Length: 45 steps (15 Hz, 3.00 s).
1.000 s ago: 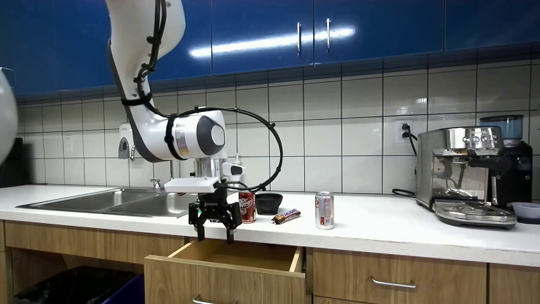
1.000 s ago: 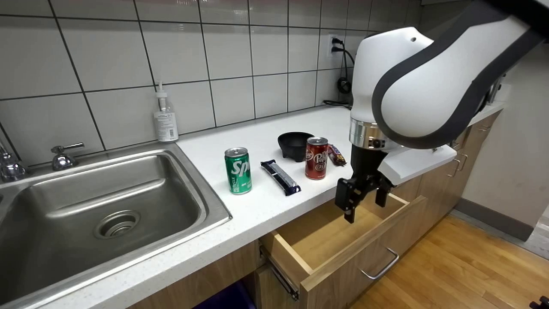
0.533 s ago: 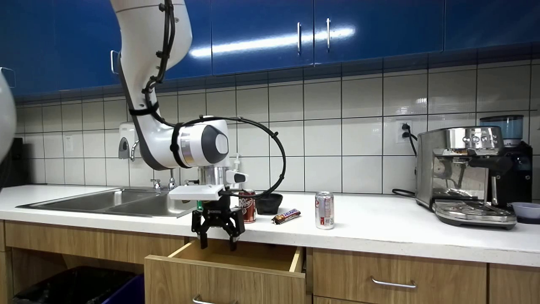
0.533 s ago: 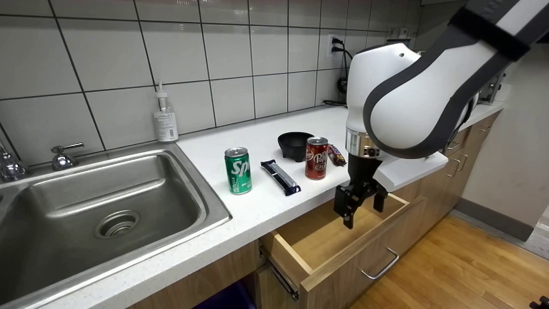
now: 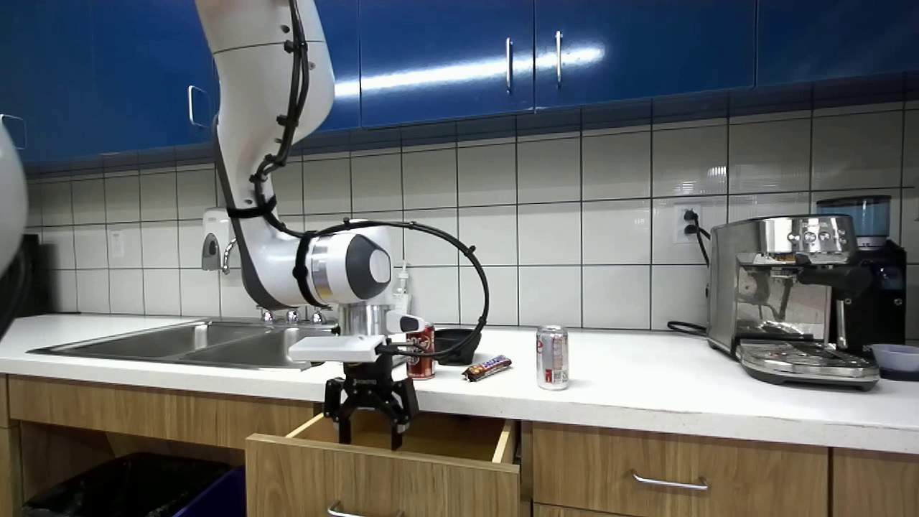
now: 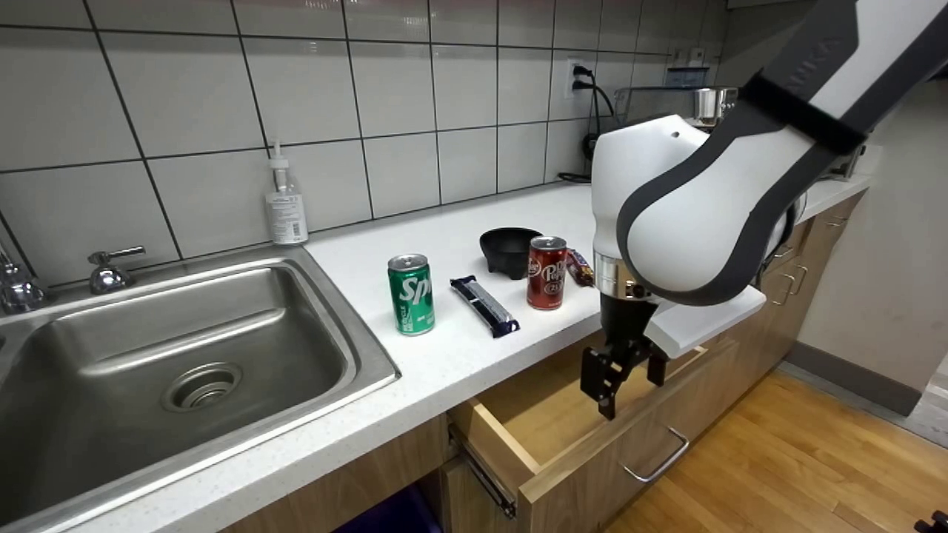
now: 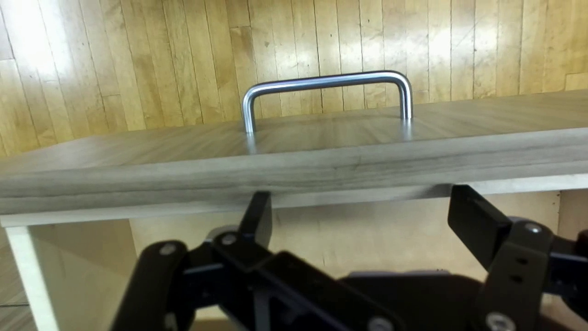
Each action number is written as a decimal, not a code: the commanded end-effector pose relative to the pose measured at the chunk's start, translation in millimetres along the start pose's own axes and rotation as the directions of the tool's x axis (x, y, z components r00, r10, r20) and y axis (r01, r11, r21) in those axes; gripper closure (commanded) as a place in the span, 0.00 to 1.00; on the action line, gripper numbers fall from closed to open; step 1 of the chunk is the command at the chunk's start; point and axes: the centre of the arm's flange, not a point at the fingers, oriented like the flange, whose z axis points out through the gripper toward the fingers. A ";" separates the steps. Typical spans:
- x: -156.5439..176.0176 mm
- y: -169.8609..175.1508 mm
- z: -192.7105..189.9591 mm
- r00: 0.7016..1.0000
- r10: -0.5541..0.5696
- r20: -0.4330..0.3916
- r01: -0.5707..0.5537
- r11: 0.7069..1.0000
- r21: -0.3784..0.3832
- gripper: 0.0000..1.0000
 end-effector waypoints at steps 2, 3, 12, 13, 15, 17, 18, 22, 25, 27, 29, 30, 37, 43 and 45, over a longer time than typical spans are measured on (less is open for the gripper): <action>-5.4 1.8 2.7 0.999 -0.033 0.007 0.033 0.999 0.001 0.00; -5.9 2.1 3.3 0.999 -0.034 0.008 0.034 0.999 0.001 0.00; 11.0 5.8 -10.0 0.999 -0.036 -0.021 0.036 0.999 -0.004 0.00; 13.4 6.4 -9.7 0.999 -0.037 -0.020 0.037 0.999 -0.005 0.00; 16.8 6.8 -8.6 0.999 -0.042 -0.019 0.042 0.999 -0.005 0.00; 18.1 6.3 -5.5 0.999 -0.048 -0.013 0.048 0.999 -0.005 0.00; 17.7 6.3 -2.7 0.999 -0.051 -0.009 0.051 0.999 -0.006 0.00; 17.0 7.9 10.8 0.998 -0.056 0.013 0.056 0.998 -0.005 0.00; 15.8 7.4 10.9 0.998 -0.061 0.015 0.061 0.998 -0.005 0.00; 12.9 6.7 8.2 0.998 -0.060 0.018 0.060 0.998 -0.006 0.00; 13.7 8.1 8.4 0.999 -0.051 0.014 0.051 0.999 -0.002 0.00; 15.3 9.0 6.2 0.999 -0.050 0.007 0.050 0.999 -0.001 0.00; 24.0 11.5 9.7 0.999 -0.049 0.012 0.049 0.999 0.001 0.00; 10.6 7.3 6.8 0.997 -0.063 0.033 0.062 0.998 0.016 0.00; 7.1 6.3 4.0 0.997 -0.065 0.040 0.064 0.998 0.020 0.00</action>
